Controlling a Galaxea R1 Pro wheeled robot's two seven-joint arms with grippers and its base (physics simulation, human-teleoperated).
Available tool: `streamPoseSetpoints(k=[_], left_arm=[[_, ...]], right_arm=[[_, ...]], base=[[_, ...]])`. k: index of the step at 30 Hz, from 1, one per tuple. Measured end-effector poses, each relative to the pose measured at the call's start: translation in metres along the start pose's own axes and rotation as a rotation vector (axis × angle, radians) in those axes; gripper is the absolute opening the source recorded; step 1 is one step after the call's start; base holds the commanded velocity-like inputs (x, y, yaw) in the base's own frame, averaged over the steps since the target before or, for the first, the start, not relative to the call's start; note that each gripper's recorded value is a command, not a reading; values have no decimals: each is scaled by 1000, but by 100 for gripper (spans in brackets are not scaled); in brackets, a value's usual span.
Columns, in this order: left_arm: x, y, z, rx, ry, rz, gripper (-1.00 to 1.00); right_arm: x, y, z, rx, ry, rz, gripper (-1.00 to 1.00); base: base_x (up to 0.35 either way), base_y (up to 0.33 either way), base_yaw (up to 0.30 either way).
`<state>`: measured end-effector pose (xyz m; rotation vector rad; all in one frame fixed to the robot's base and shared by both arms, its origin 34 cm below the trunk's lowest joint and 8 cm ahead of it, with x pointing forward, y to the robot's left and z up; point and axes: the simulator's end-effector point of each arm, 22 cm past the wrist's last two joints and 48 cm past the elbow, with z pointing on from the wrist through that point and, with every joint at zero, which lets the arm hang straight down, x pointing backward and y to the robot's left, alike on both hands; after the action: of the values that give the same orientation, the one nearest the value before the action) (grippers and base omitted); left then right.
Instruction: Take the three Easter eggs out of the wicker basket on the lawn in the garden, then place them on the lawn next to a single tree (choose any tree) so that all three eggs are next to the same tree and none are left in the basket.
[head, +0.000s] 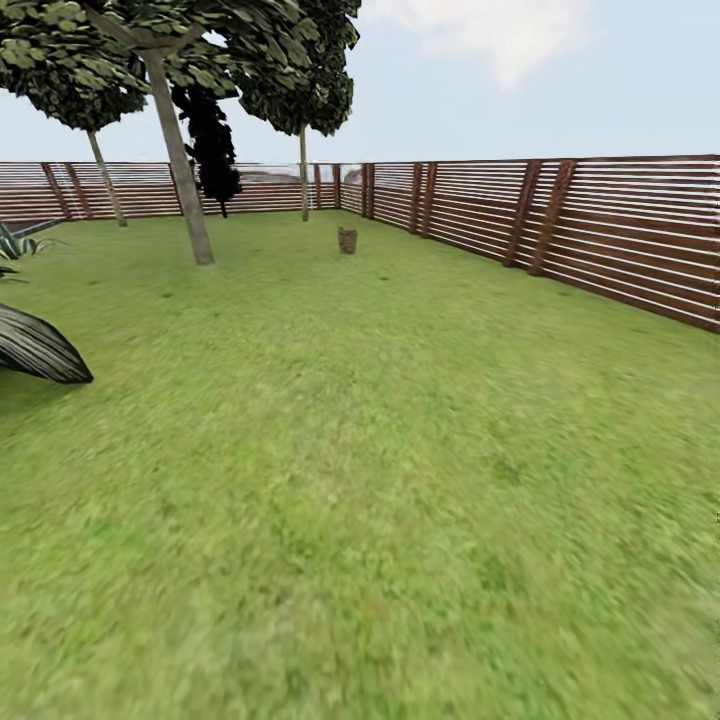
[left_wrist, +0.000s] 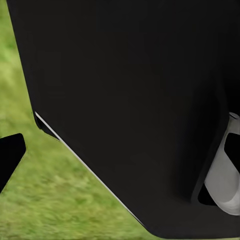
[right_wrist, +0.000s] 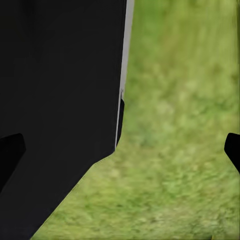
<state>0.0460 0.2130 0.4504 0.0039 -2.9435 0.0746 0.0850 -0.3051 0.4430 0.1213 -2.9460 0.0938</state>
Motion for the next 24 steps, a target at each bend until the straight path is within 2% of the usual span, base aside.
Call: streamPoseSetpoints(k=[7, 24], left_arm=[[0, 0, 0, 0, 0, 0, 100], [0, 0, 0, 0, 0, -2, 100]], right_arm=[[0, 0, 0, 0, 0, 1, 100], [0, 0, 0, 1, 0, 3, 100]], base=[[338, 0, -225], [338, 0, -7]])
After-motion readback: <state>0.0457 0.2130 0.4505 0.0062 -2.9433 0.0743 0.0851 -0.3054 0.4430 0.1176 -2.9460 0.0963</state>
